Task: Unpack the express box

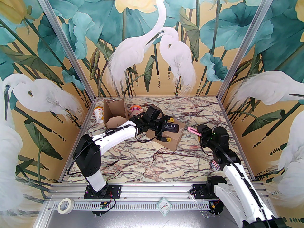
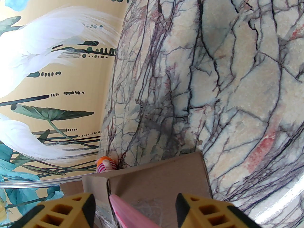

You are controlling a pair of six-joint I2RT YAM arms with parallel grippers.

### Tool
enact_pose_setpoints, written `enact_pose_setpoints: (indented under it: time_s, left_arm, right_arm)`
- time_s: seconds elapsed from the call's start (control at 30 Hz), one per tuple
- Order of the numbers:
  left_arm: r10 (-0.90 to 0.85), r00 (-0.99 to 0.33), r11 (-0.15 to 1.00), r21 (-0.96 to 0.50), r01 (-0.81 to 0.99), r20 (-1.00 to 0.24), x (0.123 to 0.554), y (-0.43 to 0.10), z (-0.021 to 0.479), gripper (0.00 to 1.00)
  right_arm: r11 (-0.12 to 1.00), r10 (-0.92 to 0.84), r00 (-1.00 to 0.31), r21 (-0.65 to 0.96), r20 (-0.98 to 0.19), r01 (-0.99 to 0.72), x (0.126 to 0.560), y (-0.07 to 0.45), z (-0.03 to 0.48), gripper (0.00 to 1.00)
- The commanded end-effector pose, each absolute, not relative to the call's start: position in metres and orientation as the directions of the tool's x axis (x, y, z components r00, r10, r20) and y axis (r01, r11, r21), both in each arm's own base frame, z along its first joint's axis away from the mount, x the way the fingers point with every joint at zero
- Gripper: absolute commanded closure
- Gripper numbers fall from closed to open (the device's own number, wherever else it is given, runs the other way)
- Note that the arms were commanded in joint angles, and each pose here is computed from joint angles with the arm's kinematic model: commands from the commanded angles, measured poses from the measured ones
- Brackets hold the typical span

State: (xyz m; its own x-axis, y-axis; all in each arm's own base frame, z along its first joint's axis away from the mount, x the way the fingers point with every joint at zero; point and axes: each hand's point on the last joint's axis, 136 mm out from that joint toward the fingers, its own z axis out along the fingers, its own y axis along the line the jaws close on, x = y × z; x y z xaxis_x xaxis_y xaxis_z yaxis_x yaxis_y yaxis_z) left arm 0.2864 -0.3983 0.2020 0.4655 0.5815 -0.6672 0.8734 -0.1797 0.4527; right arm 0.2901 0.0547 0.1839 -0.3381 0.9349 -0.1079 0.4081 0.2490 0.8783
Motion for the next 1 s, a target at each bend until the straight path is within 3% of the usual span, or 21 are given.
enact_pose_setpoints:
  time_s: [0.0, 0.4, 0.6, 0.97]
  left_arm:
    - [0.576, 0.47, -0.191, 0.449, 0.873, -0.669, 0.287, -0.403, 0.197, 0.01]
    - [0.597, 0.47, -0.18, 0.462, 0.868, -0.65, 0.296, -0.405, 0.187, 0.01]
    - [0.595, 0.48, -0.115, 0.523, 0.845, -0.645, 0.314, -0.415, 0.199, 0.01]
    - [0.612, 0.45, -0.119, 0.487, 0.865, -0.65, 0.311, -0.42, 0.188, 0.0]
  right_arm:
    - [0.225, 0.935, -0.345, 0.898, -0.089, 0.379, 0.294, 0.06, 0.187, 1.0]
    - [0.198, 0.931, -0.363, 0.902, -0.05, 0.383, 0.296, 0.067, 0.181, 1.0]
    - [0.184, 0.91, -0.414, 0.897, -0.001, 0.402, 0.29, 0.078, 0.18, 1.0]
    - [0.235, 0.843, -0.537, 0.887, 0.017, 0.398, 0.28, 0.097, 0.182, 1.0]
